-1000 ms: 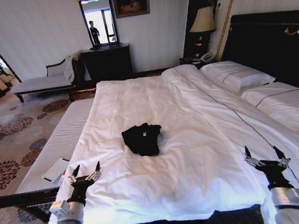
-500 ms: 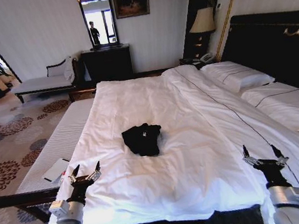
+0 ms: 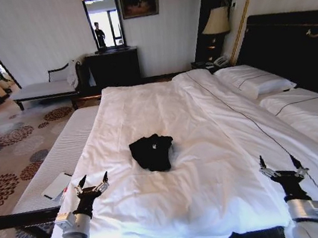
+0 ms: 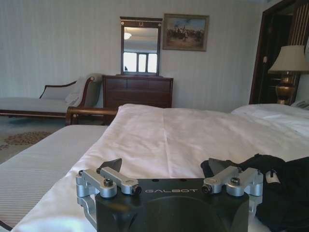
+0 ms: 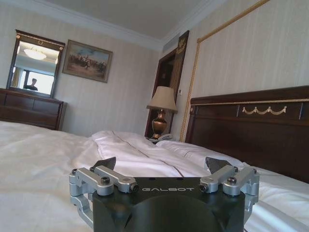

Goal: Fold the clothes on the bed.

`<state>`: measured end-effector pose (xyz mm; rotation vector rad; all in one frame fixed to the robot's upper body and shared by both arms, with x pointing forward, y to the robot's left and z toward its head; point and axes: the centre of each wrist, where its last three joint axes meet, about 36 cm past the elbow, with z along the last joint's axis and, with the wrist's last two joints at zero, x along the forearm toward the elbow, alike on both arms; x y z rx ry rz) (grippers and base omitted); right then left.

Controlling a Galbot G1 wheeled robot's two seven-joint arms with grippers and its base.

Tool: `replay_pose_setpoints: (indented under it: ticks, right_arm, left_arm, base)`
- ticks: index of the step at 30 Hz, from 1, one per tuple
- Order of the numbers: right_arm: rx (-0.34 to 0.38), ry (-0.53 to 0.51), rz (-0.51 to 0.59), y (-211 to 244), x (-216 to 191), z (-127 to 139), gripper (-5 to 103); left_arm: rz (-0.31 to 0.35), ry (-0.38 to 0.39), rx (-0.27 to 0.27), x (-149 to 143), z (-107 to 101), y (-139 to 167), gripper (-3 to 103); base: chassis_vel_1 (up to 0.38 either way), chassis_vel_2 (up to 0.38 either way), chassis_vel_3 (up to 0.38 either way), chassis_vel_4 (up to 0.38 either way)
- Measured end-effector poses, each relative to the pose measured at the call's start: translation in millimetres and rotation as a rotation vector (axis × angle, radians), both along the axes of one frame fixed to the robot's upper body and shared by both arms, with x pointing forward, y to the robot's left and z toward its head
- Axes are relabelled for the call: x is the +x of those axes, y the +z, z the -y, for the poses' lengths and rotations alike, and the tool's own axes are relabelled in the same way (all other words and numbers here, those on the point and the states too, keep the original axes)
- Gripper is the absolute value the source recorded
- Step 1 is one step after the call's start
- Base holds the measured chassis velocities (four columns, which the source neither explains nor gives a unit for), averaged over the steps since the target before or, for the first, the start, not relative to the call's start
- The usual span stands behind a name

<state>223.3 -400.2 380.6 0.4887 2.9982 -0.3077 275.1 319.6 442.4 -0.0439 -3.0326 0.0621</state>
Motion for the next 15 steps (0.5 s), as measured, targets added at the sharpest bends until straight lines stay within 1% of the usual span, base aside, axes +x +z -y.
replay_pose_setpoints:
  ticks: [4,5,8,9,11,13,14,15]
  right_arm:
    - [0.031,-0.006,0.007,28.3,18.4,-10.5,100]
    - [0.031,-0.006,0.007,28.3,18.4,-10.5,100]
    - [0.041,0.057,0.008,56.7,47.4,-18.3,100]
    - [0.041,0.057,0.008,56.7,47.4,-18.3,100]
    - [0.064,0.110,-0.026,76.1,65.9,-24.1,100]
    - [0.097,0.163,-0.075,97.2,82.4,-28.7,100]
    - [0.097,0.163,-0.075,97.2,82.4,-28.7,100]
    - [0.128,0.187,-0.096,108.0,90.8,-31.0,100]
  left_arm:
    - [0.003,-0.018,0.001,14.6,-8.0,9.4,100]
    - [0.003,-0.018,0.001,14.6,-8.0,9.4,100]
    - [0.003,-0.020,-0.015,25.0,-16.6,18.1,100]
    - [0.003,-0.020,-0.015,25.0,-16.6,18.1,100]
    - [0.002,-0.015,-0.011,28.4,-20.1,19.3,100]
    - [-0.005,-0.013,-0.013,28.0,-19.3,16.8,100]
    - [-0.005,-0.013,-0.013,28.0,-19.3,16.8,100]
    - [-0.013,-0.013,-0.014,26.0,-17.1,13.6,100]
  base:
    - [0.000,0.000,0.000,0.000]
    - [0.000,0.000,0.000,0.000]
    - [0.000,0.000,0.000,0.000]
    - [0.000,0.000,0.000,0.000]
    - [0.000,0.000,0.000,0.000]
    - [0.000,0.000,0.000,0.000]
    - [0.000,0.000,0.000,0.000]
    - [0.000,0.000,0.000,0.000]
